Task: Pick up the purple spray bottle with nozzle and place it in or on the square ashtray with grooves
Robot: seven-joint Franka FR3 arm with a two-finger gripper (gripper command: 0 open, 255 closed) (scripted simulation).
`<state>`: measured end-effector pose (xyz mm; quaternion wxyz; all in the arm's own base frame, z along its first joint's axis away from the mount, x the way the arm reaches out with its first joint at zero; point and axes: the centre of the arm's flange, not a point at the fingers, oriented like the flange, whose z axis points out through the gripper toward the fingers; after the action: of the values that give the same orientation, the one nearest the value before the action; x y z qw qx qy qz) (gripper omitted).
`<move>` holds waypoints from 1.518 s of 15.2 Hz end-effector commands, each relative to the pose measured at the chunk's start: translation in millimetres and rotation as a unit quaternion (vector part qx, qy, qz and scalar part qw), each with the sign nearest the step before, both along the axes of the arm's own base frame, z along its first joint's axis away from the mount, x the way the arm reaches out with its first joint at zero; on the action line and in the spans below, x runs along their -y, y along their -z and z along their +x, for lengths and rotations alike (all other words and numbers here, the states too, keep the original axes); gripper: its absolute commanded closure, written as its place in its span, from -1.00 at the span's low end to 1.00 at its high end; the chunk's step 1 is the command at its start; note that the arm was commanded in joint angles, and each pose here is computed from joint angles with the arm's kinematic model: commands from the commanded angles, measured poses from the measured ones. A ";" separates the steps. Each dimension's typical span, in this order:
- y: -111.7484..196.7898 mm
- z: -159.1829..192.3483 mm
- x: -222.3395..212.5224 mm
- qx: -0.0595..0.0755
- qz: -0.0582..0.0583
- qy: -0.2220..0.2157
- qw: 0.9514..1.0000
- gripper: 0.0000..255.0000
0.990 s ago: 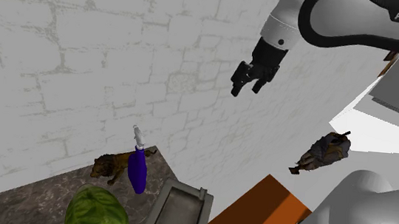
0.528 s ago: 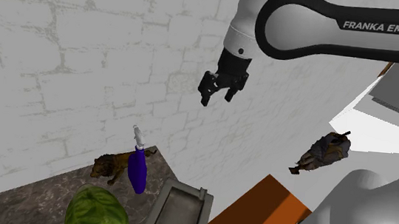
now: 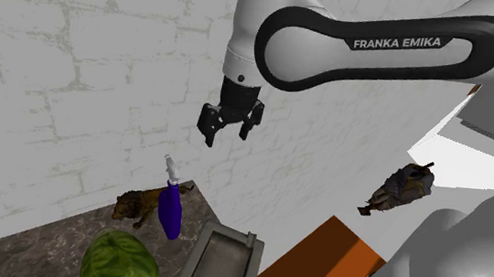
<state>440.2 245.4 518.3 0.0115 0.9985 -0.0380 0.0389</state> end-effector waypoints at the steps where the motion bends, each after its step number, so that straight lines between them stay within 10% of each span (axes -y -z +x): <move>1: 12.4 9.5 -21.7 -0.006 0.002 -0.001 1.000 -1.00; 9: 58.5 45.5 -107.4 -0.029 0.006 -0.007 1.000 -1.00; 23: 98.5 46.3 -106.8 -0.029 0.006 -0.007 1.000 -1.00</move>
<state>486.5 352.2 419.9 0.0068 0.9995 -0.0309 0.0097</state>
